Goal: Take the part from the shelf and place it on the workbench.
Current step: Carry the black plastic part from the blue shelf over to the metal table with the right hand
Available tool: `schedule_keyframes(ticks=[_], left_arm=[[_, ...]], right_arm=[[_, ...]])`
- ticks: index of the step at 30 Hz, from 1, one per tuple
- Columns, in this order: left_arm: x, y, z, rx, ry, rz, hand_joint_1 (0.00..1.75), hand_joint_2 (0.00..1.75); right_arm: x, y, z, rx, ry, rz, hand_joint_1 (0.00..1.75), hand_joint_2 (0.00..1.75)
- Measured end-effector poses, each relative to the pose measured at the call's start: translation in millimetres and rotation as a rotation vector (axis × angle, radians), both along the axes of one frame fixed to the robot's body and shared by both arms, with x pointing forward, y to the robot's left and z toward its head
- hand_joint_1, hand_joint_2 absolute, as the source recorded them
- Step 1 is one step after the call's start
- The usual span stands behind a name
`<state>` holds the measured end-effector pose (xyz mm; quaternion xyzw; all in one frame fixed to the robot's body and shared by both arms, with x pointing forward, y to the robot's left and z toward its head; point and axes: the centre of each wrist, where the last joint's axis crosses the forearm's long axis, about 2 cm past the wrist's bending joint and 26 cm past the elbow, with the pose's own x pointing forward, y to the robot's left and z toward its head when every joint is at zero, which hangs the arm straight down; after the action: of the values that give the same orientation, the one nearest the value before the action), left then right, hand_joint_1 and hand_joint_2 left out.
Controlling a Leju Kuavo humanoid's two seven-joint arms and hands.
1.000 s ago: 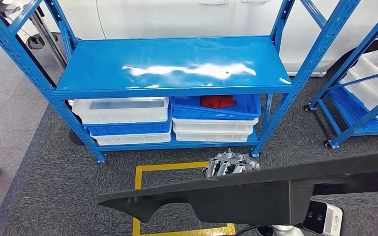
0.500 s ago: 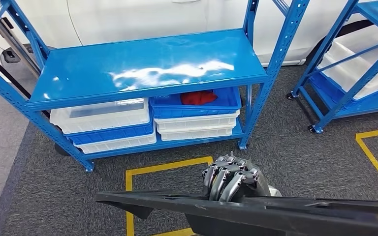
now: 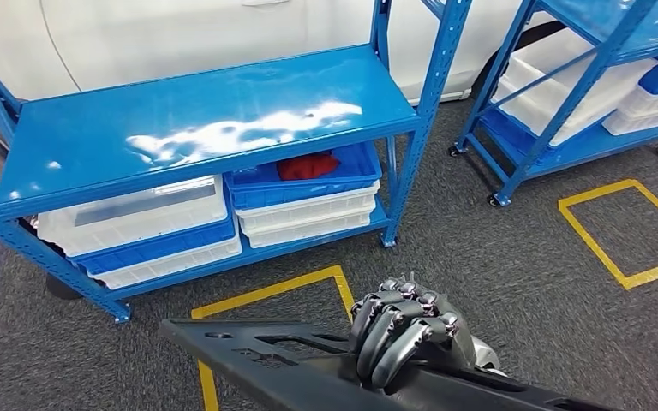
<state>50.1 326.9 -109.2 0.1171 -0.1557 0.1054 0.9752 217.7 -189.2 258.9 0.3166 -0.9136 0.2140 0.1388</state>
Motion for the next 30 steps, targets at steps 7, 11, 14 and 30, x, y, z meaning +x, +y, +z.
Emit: schedule_keyframes(ticks=[7, 11, 14, 30], left_arm=[[2.5, 0.0, 0.3, -0.001, -0.006, -0.013, 0.00, 1.75], [0.9, -1.3, 0.0, -0.015, -0.007, -0.017, 0.00, 1.75], [-3.2, -2.8, -0.7, -0.055, -0.006, -0.004, 0.00, 1.75], [-7.2, -0.3, -1.1, -0.074, -0.067, 0.071, 0.00, 1.75]], right_arm=[[-2.2, 0.8, 1.9, 0.007, -0.006, 0.013, 1.75, 1.75], [1.1, 1.2, 1.7, 0.013, 0.005, 0.035, 1.75, 1.75], [5.0, 1.4, -2.6, 0.003, 0.030, 0.069, 1.75, 1.75], [34.0, -7.1, -35.6, -0.089, 0.148, 0.003, 1.75, 1.75]])
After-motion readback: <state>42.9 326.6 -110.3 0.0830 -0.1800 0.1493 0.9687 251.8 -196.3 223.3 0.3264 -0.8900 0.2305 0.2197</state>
